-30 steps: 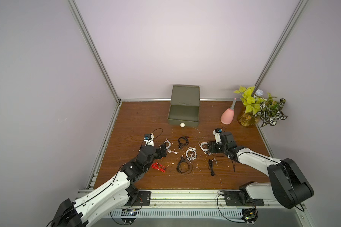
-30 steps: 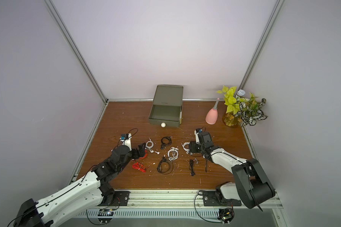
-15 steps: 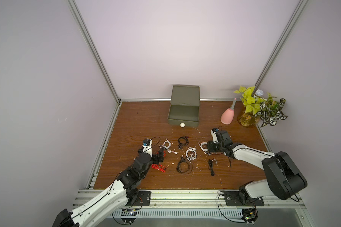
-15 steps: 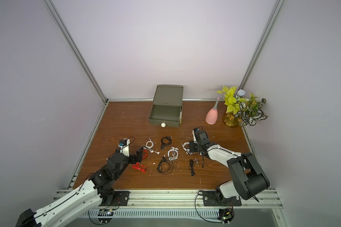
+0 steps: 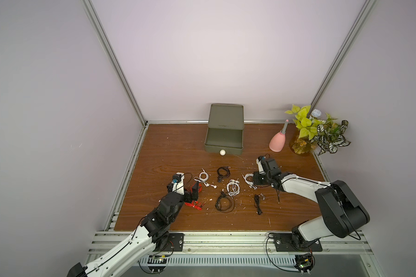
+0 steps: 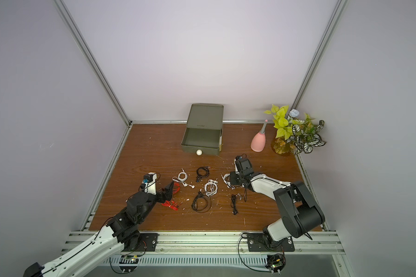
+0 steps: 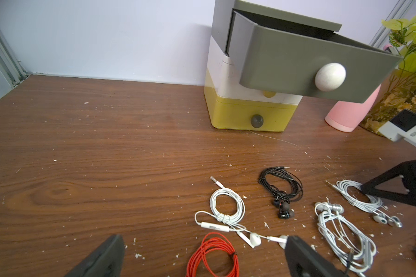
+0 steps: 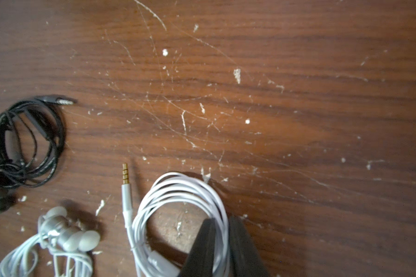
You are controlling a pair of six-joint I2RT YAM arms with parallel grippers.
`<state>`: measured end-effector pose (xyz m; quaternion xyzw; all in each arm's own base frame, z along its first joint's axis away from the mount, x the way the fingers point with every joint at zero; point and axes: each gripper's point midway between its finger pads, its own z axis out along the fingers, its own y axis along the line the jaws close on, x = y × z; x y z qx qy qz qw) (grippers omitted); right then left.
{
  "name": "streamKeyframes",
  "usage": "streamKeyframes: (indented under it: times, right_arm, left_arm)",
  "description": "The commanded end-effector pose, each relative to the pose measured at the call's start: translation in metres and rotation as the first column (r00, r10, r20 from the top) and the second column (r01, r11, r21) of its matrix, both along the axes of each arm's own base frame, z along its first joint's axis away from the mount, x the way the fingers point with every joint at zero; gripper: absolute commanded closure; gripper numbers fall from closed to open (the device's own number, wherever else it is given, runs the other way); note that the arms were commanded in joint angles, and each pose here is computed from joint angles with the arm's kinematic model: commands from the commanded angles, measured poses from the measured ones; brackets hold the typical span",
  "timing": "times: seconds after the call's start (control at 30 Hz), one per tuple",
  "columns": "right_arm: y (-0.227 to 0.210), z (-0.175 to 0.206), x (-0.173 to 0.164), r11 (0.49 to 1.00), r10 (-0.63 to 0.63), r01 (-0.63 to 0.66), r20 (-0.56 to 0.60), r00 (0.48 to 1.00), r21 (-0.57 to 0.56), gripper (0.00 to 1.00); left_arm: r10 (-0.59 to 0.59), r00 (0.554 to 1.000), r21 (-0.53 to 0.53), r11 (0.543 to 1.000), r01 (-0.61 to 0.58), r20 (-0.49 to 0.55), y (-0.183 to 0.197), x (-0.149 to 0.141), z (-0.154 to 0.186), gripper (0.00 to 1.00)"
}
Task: Place the wired earphones into the drawer by color
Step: Pick up the wired earphones from the center of the board, then place the wired earphones in the drawer.
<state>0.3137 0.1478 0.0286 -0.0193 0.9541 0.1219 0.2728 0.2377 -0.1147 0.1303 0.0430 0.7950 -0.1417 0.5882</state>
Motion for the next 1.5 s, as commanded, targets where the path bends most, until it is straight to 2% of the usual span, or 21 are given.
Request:
streamKeyframes:
  times: [0.0,0.17,0.47,0.77,1.07,1.33,1.47]
  right_arm:
    - [0.0,-0.004,-0.006,1.0,-0.003,0.003,-0.032,0.999,-0.012,0.89]
    - [0.0,0.003,-0.005,1.0,-0.006,0.006,-0.012,1.0,-0.005,1.0]
    - [0.0,0.031,0.0,1.0,-0.01,0.009,0.069,0.998,0.024,1.0]
    - [-0.005,0.102,0.004,0.999,-0.019,0.007,0.234,0.972,0.054,1.0]
    - [-0.003,0.201,0.001,0.989,-0.019,-0.051,0.462,0.887,0.138,1.0]
    - [0.004,0.284,0.005,0.973,-0.031,-0.121,0.629,0.776,0.196,1.0]
    - [0.012,0.314,0.012,0.963,-0.033,-0.16,0.683,0.73,0.218,1.0]
  left_arm:
    - [-0.019,0.999,-0.004,1.0,0.019,0.027,-0.003,-0.001,0.005,0.0]
    - [-0.016,0.999,-0.006,1.0,0.016,0.03,-0.003,-0.001,0.005,0.0]
    - [-0.012,0.999,-0.005,1.0,0.012,0.033,-0.002,0.0,0.005,0.0]
    - [-0.013,0.999,-0.011,1.0,0.013,0.04,-0.001,-0.001,0.006,0.0]
    - [-0.011,0.999,-0.022,1.0,0.012,0.051,0.0,-0.002,0.008,0.0]
    - [-0.012,0.999,-0.022,1.0,0.013,0.052,0.0,-0.002,0.008,0.0]
    - [-0.013,0.999,-0.022,1.0,0.014,0.053,-0.001,-0.002,0.008,0.0]
